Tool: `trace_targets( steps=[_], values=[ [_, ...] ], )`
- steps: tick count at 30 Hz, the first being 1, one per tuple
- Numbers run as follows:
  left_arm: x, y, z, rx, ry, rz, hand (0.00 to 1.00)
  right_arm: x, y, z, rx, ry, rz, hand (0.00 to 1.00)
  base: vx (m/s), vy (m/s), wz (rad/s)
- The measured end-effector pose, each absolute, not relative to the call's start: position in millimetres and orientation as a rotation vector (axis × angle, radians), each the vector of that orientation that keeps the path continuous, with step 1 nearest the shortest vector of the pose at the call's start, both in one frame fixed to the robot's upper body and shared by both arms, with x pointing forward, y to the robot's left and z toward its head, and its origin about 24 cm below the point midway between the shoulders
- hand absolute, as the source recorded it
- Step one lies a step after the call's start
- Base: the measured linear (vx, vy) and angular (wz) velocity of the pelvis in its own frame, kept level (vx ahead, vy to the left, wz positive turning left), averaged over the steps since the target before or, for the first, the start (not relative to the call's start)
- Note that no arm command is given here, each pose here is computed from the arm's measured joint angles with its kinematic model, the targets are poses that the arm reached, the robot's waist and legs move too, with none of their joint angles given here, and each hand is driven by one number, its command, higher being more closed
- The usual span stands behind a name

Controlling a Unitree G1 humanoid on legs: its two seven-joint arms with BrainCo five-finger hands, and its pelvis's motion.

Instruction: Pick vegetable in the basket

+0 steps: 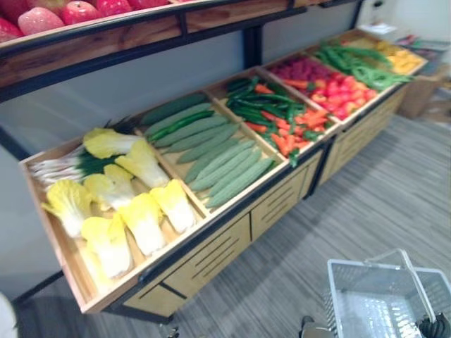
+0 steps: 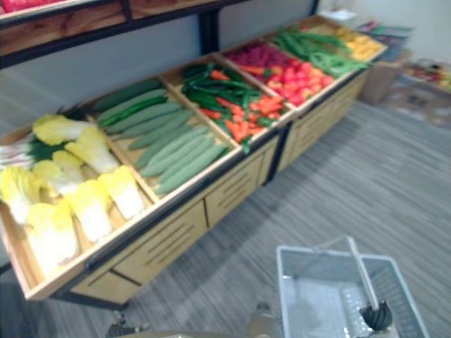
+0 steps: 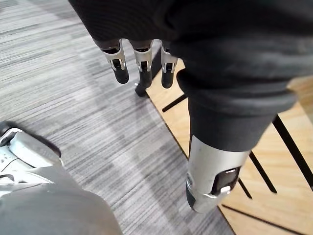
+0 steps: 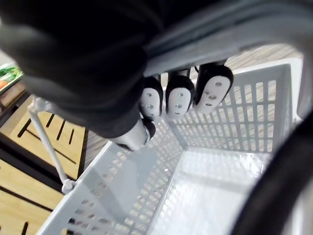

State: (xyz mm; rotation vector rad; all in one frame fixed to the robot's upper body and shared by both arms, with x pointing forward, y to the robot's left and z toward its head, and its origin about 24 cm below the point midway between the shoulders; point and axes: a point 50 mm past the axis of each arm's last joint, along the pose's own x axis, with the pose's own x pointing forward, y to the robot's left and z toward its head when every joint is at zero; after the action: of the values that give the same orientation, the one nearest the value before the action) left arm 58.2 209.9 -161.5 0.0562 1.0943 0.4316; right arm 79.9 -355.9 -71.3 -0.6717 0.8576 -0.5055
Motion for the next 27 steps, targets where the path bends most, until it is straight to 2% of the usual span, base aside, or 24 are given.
trace_targets(
  steps=[2,6,11,15,20,27],
  values=[
    [59,213,-161,-0.01,1.086,0.493,0.0,71,-361,-75,-0.622,0.883,-0.574,1.0,0.24,-0.369,1.44],
    [54,216,-161,-0.016,1.091,0.509,0.0,58,-368,-84,-0.499,0.925,-0.712,1.0,0.13,-0.237,1.22],
    [51,214,-162,-0.004,1.107,0.497,0.0,42,-366,-94,-0.34,0.951,-0.85,1.0,-0.02,0.05,1.03],
    [50,213,-163,-0.005,1.119,0.499,0.0,44,-358,-102,-0.29,0.967,-0.852,1.0,-0.06,0.142,0.6],
    [40,211,-166,-0.005,1.159,0.512,0.0,50,-330,-119,-0.232,1.006,-0.78,1.0,-0.04,0.07,-0.11],
    [47,217,-166,0.064,1.167,0.449,0.0,37,-324,-126,-0.194,1.053,-0.786,1.0,0.07,0.071,-0.05]
  ],
)
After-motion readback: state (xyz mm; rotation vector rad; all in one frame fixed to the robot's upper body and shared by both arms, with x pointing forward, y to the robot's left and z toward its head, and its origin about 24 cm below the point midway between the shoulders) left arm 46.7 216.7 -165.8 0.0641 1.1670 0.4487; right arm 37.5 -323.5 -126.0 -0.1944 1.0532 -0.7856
